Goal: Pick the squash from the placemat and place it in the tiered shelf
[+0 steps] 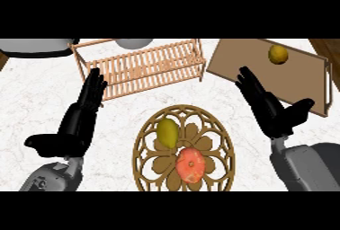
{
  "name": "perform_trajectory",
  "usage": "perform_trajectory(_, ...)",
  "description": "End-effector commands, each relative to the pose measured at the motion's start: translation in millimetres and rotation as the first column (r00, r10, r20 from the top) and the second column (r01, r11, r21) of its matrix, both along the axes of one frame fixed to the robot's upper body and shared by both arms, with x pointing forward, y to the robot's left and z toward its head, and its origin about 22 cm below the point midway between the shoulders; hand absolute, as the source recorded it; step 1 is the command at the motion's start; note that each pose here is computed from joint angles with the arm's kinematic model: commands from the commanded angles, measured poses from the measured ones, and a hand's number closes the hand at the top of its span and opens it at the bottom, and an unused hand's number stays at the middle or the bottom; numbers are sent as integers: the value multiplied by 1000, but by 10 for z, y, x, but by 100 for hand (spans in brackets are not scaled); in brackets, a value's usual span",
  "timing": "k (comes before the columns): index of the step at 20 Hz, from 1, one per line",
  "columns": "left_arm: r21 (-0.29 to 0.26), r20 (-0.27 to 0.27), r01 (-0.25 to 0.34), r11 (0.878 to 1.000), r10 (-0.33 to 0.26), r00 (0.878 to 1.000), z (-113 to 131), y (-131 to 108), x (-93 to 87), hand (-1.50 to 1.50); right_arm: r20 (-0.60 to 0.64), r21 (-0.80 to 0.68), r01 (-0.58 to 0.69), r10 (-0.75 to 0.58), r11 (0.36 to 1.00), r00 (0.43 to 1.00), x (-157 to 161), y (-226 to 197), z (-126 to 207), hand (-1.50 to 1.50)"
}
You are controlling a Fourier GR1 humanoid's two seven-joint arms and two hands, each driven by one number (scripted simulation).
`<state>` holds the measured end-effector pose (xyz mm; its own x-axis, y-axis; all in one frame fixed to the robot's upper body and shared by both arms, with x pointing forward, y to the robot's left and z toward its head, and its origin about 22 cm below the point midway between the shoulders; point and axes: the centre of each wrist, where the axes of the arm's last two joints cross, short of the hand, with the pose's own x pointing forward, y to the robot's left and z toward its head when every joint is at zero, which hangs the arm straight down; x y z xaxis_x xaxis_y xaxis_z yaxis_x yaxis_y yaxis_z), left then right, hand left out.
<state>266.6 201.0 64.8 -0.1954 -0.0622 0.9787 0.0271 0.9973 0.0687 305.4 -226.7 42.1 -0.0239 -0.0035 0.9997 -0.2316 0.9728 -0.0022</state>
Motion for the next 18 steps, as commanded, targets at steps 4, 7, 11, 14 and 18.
perform_trajectory(4,65,-46,-150,987,153,987,14,425,59,0,121,-38,-311,313,950,942,-3,711,349,150)
perform_trajectory(7,71,-110,-215,974,222,969,-155,593,-7,0,222,-287,46,20,957,975,121,543,428,150)
perform_trajectory(11,63,-146,-223,973,230,962,-155,598,-136,0,114,140,-241,226,960,967,-164,1019,315,-150)
perform_trajectory(14,51,-137,-214,976,219,966,110,797,-73,0,177,73,-362,345,929,922,-222,724,559,-150)
perform_trajectory(18,62,-147,-228,972,235,961,-117,682,-85,0,150,-198,-493,523,847,839,-231,598,920,-150)
